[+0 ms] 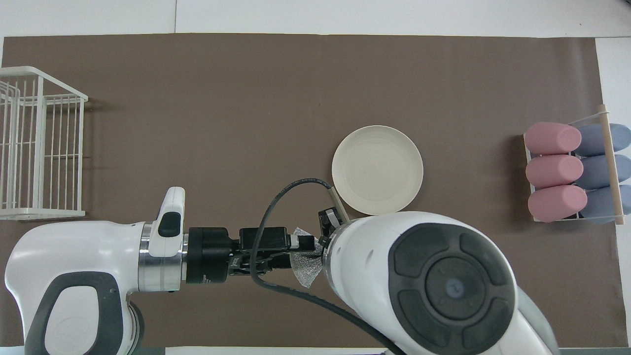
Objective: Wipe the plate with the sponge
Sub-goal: 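Grasp the scrubber with the left gripper while the right gripper releases it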
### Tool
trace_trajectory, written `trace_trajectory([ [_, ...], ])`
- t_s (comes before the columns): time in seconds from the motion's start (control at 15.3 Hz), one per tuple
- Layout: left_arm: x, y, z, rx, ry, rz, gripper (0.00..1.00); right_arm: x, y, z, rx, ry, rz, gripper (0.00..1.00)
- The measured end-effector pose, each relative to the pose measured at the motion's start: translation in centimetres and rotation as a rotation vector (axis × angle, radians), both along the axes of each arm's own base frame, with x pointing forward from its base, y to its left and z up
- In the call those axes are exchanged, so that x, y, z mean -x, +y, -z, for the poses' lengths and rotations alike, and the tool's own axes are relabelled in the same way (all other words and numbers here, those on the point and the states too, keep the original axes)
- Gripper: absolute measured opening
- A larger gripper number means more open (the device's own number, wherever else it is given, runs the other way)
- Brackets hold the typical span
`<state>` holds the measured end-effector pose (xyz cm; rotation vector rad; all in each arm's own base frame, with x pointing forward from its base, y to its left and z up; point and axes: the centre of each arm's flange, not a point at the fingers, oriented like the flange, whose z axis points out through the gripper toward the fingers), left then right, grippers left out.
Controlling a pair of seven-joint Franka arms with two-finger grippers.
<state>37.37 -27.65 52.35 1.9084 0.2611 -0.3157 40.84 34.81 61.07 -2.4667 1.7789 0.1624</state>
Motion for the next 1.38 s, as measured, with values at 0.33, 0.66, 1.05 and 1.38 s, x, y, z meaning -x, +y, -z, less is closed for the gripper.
trace_trajectory([
  [0.33,0.0,0.3,0.0,-0.003,0.058,-0.025,0.75,0.0,0.0,0.0,-0.001,0.0,0.0,0.09],
  [0.66,0.3,-0.1,0.1,-0.011,0.092,-0.028,0.2,-0.2,-0.1,-0.1,0.0,-0.003,0.003,0.09],
  [1.05,0.3,0.0,0.2,-0.013,0.109,-0.035,0.08,-0.4,-0.4,-0.1,0.017,-0.018,0.003,0.19],
  [1.38,0.1,0.3,0.1,-0.011,0.124,-0.047,0.08,-2.3,-2.9,0.1,0.07,-0.075,-0.209,0.69],
])
